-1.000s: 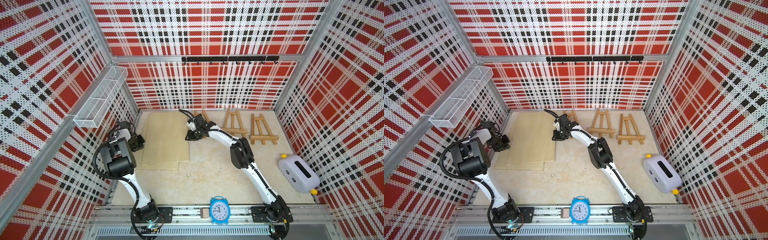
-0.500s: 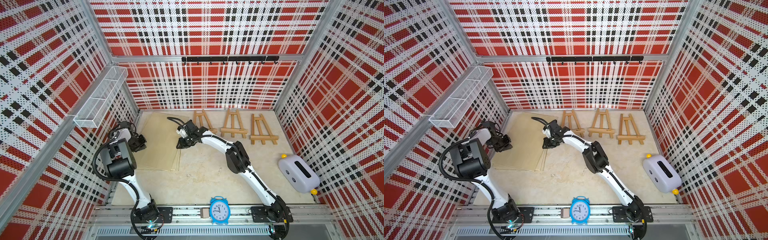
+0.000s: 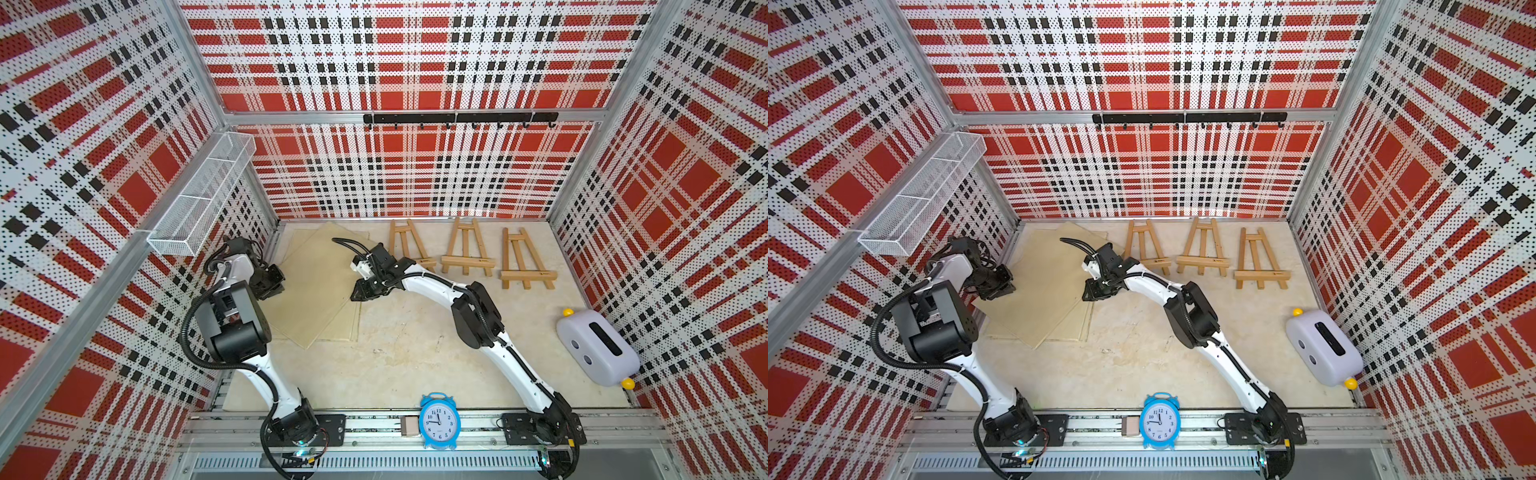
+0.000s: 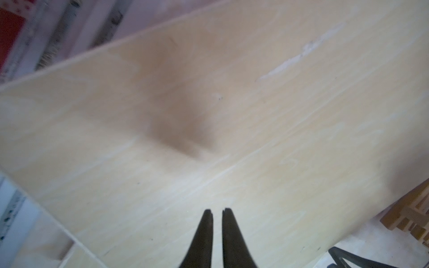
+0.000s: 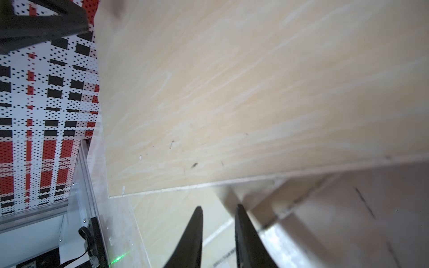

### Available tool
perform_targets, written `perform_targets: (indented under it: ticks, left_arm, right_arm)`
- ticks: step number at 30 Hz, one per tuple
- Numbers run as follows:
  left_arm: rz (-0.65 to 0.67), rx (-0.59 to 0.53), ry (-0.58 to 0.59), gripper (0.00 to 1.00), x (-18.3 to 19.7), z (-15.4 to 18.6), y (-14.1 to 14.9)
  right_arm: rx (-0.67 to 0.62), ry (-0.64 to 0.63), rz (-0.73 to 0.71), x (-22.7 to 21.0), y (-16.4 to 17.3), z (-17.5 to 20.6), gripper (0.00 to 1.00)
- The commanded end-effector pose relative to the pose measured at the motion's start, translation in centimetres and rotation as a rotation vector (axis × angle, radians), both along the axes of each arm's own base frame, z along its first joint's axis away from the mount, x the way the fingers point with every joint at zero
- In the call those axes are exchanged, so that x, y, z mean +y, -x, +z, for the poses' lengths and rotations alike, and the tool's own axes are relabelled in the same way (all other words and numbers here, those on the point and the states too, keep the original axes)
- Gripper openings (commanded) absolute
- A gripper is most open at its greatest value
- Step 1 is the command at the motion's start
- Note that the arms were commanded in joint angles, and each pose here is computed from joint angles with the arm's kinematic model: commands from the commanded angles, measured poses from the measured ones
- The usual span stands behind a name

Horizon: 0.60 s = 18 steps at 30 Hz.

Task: Disassemble the easel
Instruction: Adjust the drawing board.

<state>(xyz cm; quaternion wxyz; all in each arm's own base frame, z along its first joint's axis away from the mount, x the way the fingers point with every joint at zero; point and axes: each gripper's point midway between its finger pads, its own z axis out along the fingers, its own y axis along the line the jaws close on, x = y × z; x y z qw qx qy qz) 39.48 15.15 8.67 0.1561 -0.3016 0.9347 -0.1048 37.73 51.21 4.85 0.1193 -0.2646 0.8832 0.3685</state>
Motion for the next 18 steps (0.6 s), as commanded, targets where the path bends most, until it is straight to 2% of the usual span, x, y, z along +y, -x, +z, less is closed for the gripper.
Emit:
perform_targets:
  ticks: [1, 10, 14, 18]
  left_arm:
    - [0.006, -0.039, -0.062, 0.15, 1.3, 2.5, -0.2]
    - [0.087, -0.037, -0.184, 0.16, 6.1, 3.0, -1.1]
    - [0.137, -0.077, -0.254, 0.24, 7.8, 3.4, -2.4]
    - [0.164, -0.044, -0.285, 0.27, 9.4, 1.8, -3.5]
  right_arm:
    - [-0.087, -0.028, -0.065, -0.9, -2.4, 3.4, 0.27]
    - [-0.171, 0.033, -0.124, -2.2, -4.4, 4.2, 0.26]
    - [-0.179, 0.034, -0.119, -2.4, -4.4, 4.5, 0.26]
    - [-0.167, 0.021, -0.115, -2.6, -4.6, 4.8, 0.26]
